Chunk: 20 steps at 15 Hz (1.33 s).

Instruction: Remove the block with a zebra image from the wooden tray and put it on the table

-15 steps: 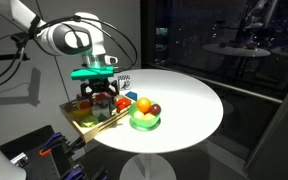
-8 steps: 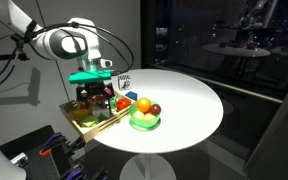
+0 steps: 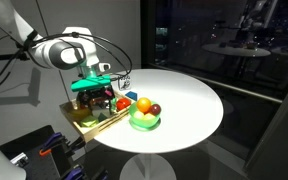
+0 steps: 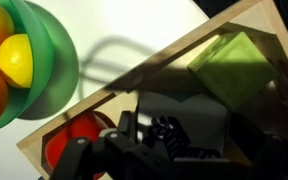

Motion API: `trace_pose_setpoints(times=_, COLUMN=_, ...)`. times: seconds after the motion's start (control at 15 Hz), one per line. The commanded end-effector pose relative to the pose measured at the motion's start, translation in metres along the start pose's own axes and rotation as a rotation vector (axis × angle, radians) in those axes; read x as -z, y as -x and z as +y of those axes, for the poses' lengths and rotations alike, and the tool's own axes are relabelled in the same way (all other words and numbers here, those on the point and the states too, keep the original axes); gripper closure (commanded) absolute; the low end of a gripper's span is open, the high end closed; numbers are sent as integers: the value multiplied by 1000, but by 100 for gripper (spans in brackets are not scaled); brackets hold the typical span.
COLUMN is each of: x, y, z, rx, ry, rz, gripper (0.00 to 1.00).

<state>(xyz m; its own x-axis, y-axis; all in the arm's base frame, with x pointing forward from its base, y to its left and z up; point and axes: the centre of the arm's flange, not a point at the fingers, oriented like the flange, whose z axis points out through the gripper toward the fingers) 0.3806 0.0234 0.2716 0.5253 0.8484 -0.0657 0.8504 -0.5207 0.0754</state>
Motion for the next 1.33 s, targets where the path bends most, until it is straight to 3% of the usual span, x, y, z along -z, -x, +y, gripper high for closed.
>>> trace_pose_setpoints(times=0.0, x=-10, y=-2, z=-2, rx=-18, ry=40, rz=46, gripper=0)
trace_pose_setpoints(times=0.07, x=-11, y=-3, z=-1, rx=-22, ry=51, rz=55, gripper=2)
trace_pose_setpoints(times=0.13, x=-11, y=-4, z=0, rx=-29, ry=64, rz=64, gripper=26)
trace_pose_setpoints(times=0.27, x=-10, y=-5, z=2, rx=-45, ry=72, rz=70, gripper=29)
trace_pose_setpoints(times=0.47, x=-4, y=-5, z=5, rx=-87, ry=71, rz=67, gripper=53)
trace_pose_setpoints(times=0.87, x=22, y=-1, z=10, rx=-223, ry=66, rz=64, gripper=91)
trace_pose_setpoints(times=0.93, x=28, y=0, z=10, rx=-245, ry=67, rz=70, gripper=95)
trace_pose_setpoints(times=1.27, x=54, y=-1, z=14, rx=-332, ry=72, rz=98, gripper=94)
